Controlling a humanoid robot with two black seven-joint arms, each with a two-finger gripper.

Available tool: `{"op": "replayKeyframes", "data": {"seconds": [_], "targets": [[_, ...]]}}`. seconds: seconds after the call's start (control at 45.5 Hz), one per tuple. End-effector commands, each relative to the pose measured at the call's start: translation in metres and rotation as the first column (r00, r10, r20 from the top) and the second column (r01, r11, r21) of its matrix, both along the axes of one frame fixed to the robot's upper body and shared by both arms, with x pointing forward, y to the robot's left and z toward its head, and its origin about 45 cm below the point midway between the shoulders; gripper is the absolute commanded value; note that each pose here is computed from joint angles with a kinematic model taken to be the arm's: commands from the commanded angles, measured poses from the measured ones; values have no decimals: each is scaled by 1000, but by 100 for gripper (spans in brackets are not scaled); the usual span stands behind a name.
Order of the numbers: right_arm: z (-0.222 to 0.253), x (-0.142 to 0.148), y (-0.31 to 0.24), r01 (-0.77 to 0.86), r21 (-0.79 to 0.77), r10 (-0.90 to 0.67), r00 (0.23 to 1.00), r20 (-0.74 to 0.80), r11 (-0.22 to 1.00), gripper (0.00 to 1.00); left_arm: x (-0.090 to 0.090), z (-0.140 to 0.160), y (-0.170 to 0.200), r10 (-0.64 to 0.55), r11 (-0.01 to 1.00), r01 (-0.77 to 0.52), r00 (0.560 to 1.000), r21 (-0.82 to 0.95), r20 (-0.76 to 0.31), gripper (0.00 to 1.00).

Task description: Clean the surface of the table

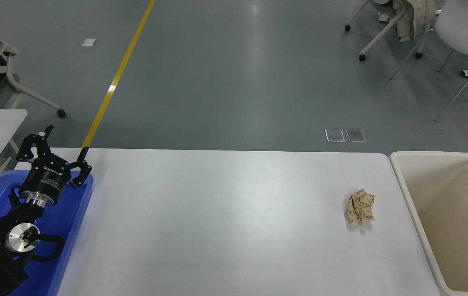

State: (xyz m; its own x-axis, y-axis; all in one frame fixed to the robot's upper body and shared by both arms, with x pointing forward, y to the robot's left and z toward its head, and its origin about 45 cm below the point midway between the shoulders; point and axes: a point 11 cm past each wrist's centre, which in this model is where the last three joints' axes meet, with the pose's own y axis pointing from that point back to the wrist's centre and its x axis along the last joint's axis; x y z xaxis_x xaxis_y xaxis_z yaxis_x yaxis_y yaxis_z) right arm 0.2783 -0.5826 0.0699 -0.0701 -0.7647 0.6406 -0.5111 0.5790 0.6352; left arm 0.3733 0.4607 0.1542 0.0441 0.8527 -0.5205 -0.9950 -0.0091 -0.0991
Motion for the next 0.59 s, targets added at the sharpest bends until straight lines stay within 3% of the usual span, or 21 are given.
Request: {"op": "replayKeyframes", "data": {"seconds": [0.0,0.242,0.44,0.571], "targets": [[30,22,-12,32,1,-32,995,92,999,98,0,0,0,0,1000,0,1000,0,0,100],[87,49,-36,71,-33,-61,970,235,997,98,0,0,0,0,1000,0,1000,0,0,100],[140,88,-36,90,113,-135,851,507,990,98,0,0,0,0,1000,0,1000,0,0,100],[164,106,-31,54,133,-125,788,602,990,98,0,0,0,0,1000,0,1000,0,0,100]]}}
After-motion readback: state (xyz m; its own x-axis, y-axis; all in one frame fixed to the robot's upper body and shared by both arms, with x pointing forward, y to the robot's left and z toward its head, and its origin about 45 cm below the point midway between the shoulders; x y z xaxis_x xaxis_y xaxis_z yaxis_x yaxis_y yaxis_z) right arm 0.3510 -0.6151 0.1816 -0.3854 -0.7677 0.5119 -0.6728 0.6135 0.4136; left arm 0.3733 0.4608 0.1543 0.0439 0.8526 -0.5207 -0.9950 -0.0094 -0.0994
